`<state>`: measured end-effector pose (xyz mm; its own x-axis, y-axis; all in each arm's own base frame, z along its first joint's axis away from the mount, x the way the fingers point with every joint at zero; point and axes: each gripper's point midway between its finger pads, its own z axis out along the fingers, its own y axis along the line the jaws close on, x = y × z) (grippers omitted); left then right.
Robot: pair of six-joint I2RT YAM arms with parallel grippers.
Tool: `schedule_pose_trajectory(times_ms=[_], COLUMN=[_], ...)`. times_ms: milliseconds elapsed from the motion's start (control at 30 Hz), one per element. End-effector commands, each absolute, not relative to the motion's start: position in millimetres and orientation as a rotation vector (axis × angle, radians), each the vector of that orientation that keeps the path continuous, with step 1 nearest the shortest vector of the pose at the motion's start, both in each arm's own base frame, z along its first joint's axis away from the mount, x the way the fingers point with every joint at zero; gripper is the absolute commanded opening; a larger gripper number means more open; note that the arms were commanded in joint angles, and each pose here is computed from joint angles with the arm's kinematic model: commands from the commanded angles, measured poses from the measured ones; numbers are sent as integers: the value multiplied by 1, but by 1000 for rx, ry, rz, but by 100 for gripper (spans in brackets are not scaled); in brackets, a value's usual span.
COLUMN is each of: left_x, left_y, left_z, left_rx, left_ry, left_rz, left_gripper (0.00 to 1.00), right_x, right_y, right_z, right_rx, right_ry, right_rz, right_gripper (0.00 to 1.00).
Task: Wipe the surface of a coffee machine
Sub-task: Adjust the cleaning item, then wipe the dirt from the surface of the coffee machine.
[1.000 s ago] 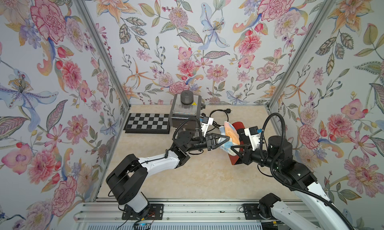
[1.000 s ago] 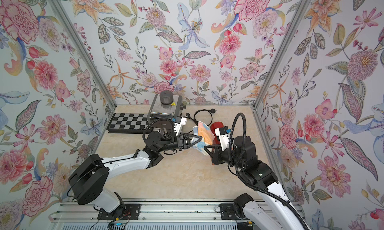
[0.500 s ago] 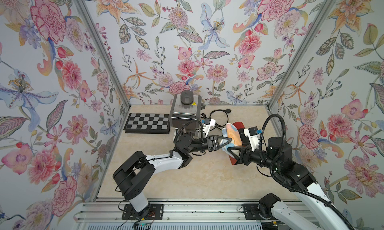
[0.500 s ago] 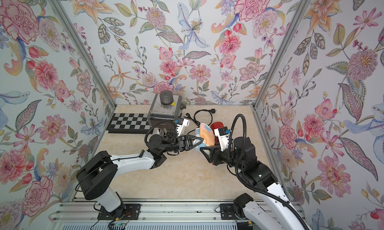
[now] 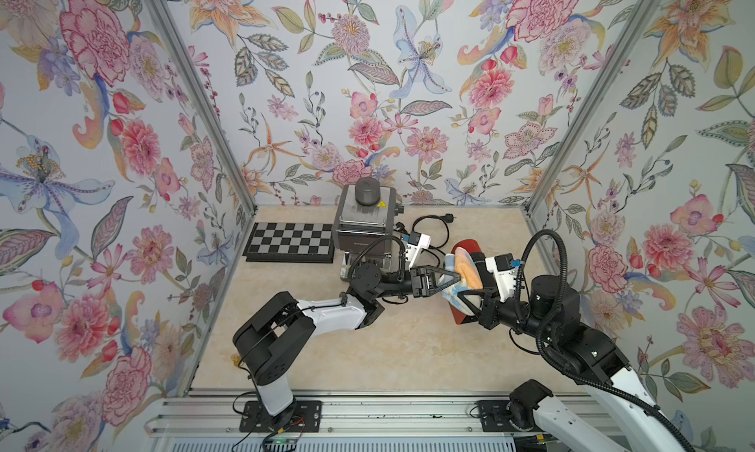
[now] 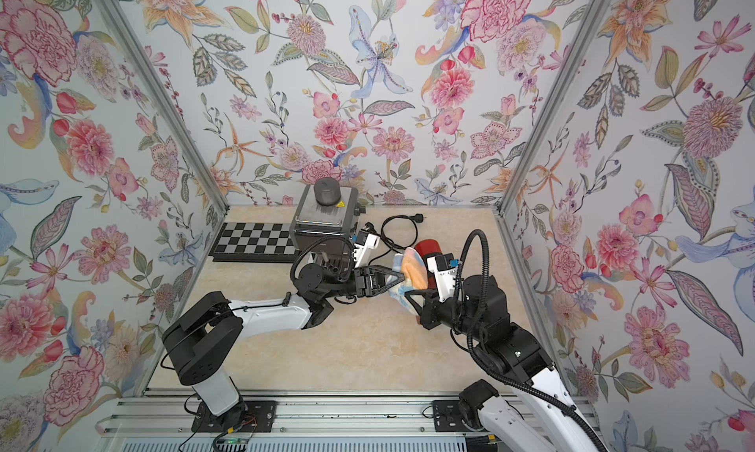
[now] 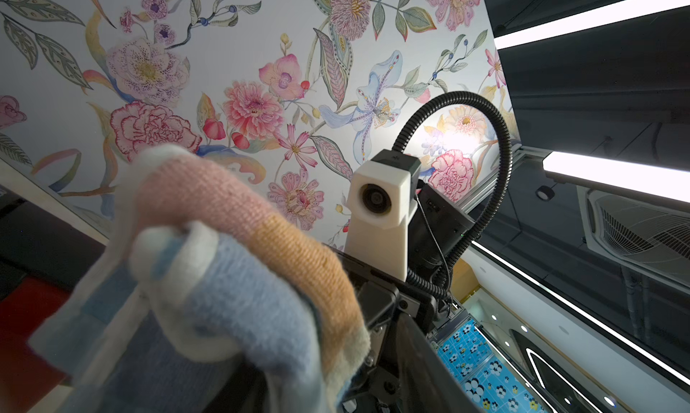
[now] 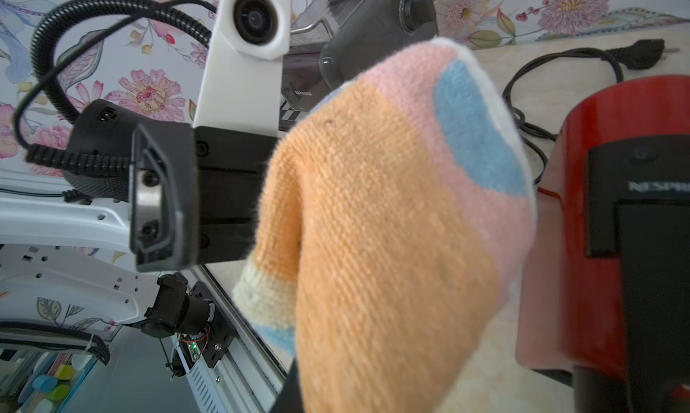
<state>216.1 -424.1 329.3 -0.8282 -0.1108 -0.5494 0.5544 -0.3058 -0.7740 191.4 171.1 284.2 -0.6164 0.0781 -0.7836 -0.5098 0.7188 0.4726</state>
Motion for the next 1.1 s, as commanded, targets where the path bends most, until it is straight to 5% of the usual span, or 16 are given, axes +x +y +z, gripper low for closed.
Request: schedule_pose_trajectory(times_ms=[0,300,600,1067], left_x=[238,319,344,359], left_y=[-423,-476,-514,-525], left_z=[327,305,260,229], left_rx=[652,794,874,891], left_ry=[1583,1781,1939,2018], left_rz=[-2026,-1634,-1397,-1247], left_gripper=[99,99,99,99], right_x=[174,131,144,186], right_y=[135,90,50,96], right_z=[238,182,167,126], right_rx=[-159,41,365,434], right_ry=[2258,2502,2459,2303], right_rz=[739,575,357,691], right_gripper=[0,0,0,0])
